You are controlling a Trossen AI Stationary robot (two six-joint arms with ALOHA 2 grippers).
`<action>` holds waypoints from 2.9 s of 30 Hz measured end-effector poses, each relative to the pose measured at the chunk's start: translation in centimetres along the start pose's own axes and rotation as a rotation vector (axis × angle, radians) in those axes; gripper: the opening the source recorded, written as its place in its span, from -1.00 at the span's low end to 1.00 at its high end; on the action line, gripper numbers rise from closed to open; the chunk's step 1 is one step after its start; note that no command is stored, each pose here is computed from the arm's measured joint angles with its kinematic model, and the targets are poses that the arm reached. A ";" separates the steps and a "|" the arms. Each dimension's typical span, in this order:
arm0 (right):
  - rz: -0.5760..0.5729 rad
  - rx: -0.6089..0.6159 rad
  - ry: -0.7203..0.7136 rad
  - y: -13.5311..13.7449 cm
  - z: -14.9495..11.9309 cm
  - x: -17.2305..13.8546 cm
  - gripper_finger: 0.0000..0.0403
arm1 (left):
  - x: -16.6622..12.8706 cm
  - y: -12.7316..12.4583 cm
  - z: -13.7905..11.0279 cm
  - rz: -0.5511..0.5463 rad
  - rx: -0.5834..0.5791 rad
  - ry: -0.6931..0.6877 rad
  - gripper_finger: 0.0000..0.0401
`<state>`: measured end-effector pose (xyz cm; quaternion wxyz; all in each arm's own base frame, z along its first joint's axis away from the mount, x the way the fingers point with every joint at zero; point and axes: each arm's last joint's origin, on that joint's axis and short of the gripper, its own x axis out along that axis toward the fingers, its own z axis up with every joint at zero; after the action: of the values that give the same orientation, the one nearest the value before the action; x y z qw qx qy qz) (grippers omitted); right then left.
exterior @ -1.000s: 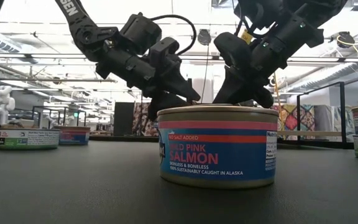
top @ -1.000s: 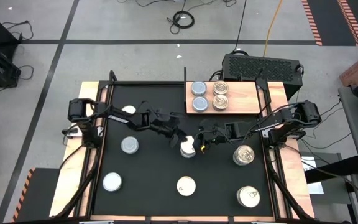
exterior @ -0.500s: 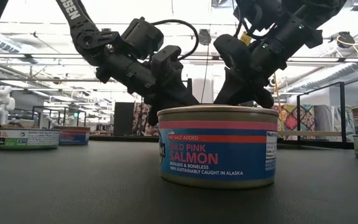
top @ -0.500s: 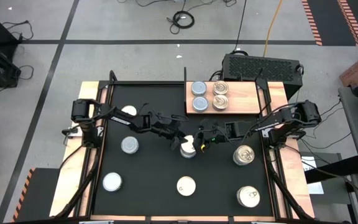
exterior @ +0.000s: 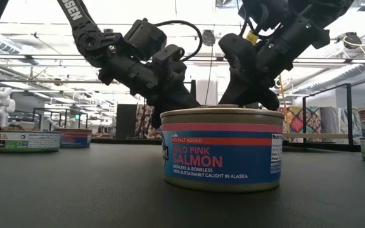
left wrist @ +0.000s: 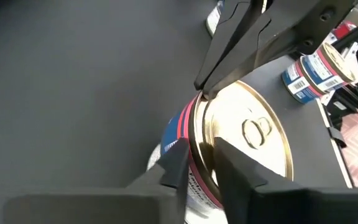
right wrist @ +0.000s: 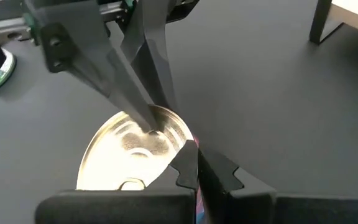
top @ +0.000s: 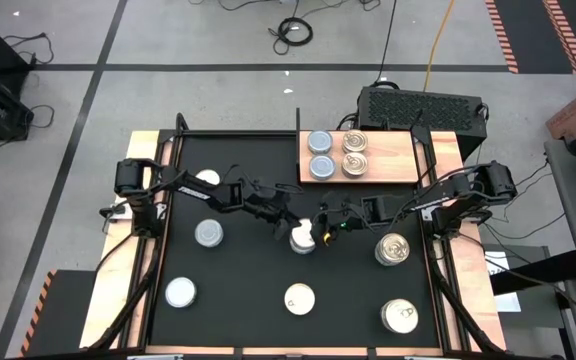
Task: Stack canned seafood by type on shelf
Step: Stack the blue pink tuna can on top of the other blue pink tuna can on the shelf
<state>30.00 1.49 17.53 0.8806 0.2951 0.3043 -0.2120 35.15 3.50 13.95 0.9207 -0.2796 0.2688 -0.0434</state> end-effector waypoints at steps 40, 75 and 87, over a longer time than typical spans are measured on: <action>-0.118 -0.139 -0.115 0.5 0.3 -7.2 -0.15 | -1.1 0.0 3.7 -0.097 -0.119 0.078 -0.99; -0.358 -0.110 -0.261 -0.9 -3.2 -14.0 -0.14 | -7.4 -3.2 20.7 0.075 0.016 -0.176 -0.99; -0.346 -0.099 -0.266 -0.8 -3.2 -14.0 -0.14 | -4.2 4.2 25.5 0.066 -0.016 -0.252 -0.99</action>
<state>18.12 5.68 24.41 0.8769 0.1646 0.2417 -0.3816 44.49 20.53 31.49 0.9457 -0.2814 0.1606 0.0244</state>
